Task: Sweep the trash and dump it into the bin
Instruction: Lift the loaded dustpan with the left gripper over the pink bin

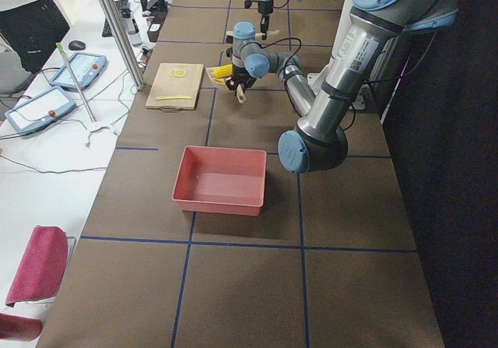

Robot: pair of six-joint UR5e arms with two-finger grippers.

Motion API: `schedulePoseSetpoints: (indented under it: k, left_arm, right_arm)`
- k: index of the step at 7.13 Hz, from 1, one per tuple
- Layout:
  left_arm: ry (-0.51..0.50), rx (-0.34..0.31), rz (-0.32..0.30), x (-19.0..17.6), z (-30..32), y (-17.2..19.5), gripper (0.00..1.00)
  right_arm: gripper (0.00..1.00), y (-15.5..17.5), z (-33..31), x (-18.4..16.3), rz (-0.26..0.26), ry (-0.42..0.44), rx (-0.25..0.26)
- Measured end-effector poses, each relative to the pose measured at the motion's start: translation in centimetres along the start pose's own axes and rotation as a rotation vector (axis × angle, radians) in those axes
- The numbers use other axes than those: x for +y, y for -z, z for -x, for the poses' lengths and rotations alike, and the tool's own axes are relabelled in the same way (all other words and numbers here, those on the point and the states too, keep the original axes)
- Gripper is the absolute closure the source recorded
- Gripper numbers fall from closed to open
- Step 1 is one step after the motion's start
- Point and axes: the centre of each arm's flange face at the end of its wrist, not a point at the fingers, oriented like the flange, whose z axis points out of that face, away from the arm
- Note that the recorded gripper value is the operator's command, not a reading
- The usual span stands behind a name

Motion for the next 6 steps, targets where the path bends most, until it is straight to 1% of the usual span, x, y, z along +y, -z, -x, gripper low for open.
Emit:
schedulePoseSetpoints:
  k: [1,3,4,5,6]
  left_arm:
    - [0.042,0.009,-0.001,3.7,1.8,2.0,0.93]
    - [0.136,0.004,0.001,11.9,4.6,6.4,0.94]
    - [0.187,-0.008,-0.002,16.2,6.3,9.0,0.95]
    - [0.209,-0.037,0.006,20.7,7.7,11.3,0.98]
    - [0.193,-0.066,0.034,25.6,8.8,12.8,0.99]
  right_arm:
    - [1.0,0.0,-1.2,-0.6,-0.008,0.0,0.016]
    - [1.0,-0.5,-3.0,-1.2,-0.013,0.02,0.047]
    - [1.0,-0.7,-3.4,-1.3,-0.013,0.025,0.055]
    - [1.0,-0.8,-3.5,-1.3,-0.013,0.028,0.059]
    - [1.0,-1.0,-3.6,-1.4,-0.013,0.028,0.062]
